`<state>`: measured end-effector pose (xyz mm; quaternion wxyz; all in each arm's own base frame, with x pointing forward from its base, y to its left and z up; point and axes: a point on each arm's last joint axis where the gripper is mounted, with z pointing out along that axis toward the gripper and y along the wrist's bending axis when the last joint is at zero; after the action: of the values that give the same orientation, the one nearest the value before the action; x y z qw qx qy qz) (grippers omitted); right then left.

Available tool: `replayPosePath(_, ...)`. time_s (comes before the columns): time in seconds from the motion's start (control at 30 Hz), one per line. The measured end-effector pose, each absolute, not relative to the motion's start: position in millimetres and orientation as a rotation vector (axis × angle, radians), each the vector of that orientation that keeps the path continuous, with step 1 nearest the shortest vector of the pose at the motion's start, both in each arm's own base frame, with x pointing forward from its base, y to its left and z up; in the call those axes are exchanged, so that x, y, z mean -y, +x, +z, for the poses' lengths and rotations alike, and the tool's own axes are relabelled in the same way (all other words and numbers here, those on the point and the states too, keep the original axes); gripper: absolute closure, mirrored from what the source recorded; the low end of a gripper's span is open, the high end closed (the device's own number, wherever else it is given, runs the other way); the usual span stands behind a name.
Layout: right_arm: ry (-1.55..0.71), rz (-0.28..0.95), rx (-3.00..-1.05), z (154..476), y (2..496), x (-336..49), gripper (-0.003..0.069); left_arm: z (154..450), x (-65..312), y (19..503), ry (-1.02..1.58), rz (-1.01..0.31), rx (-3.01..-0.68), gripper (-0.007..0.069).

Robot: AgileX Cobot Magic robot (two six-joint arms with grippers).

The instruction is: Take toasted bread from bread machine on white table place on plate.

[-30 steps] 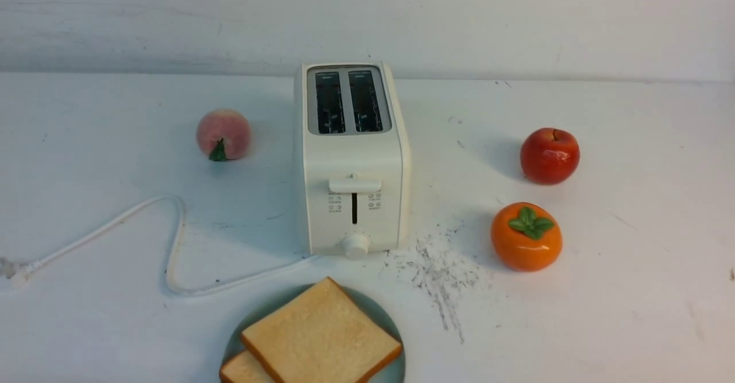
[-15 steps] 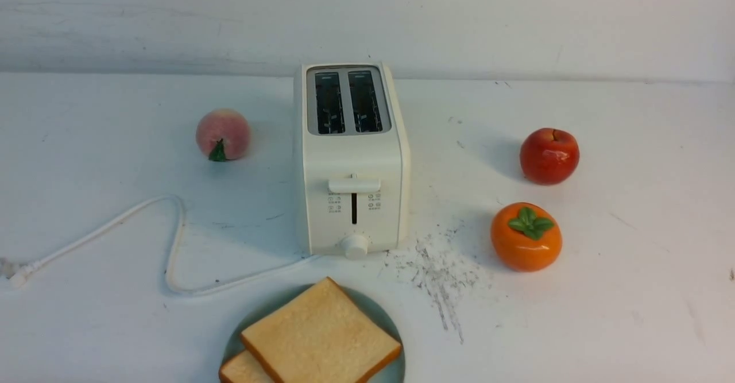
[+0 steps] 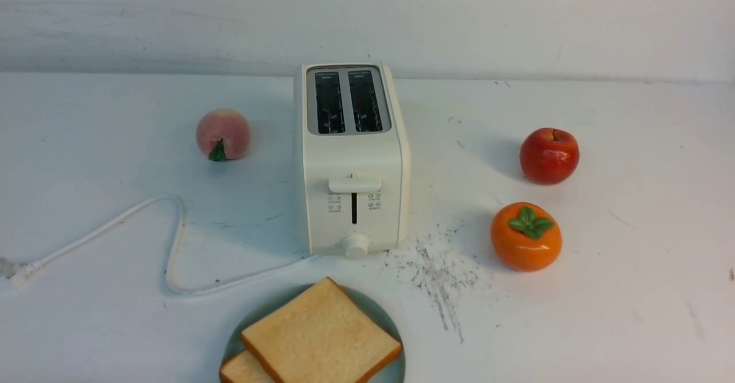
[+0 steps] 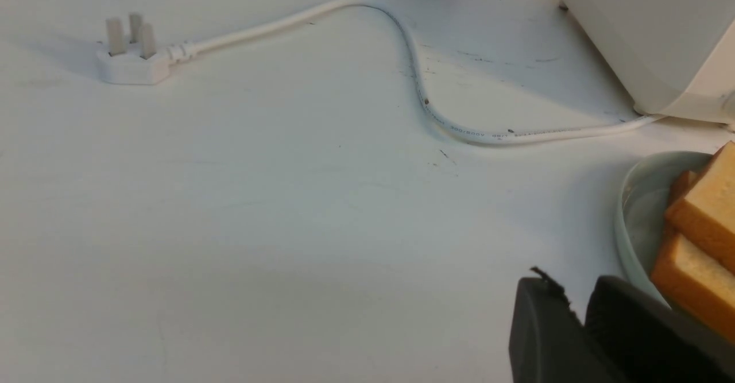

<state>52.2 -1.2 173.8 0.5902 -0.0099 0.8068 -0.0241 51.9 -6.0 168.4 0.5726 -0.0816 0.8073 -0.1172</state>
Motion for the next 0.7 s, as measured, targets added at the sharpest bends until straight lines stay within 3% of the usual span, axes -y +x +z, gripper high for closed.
replayPosePath(0.7, -0.020, -0.054, -1.878, 173.8, 52.2, 1.2, 0.0501, 168.4, 6.0, 51.9, -0.192, -0.277, -1.893, 0.0491)
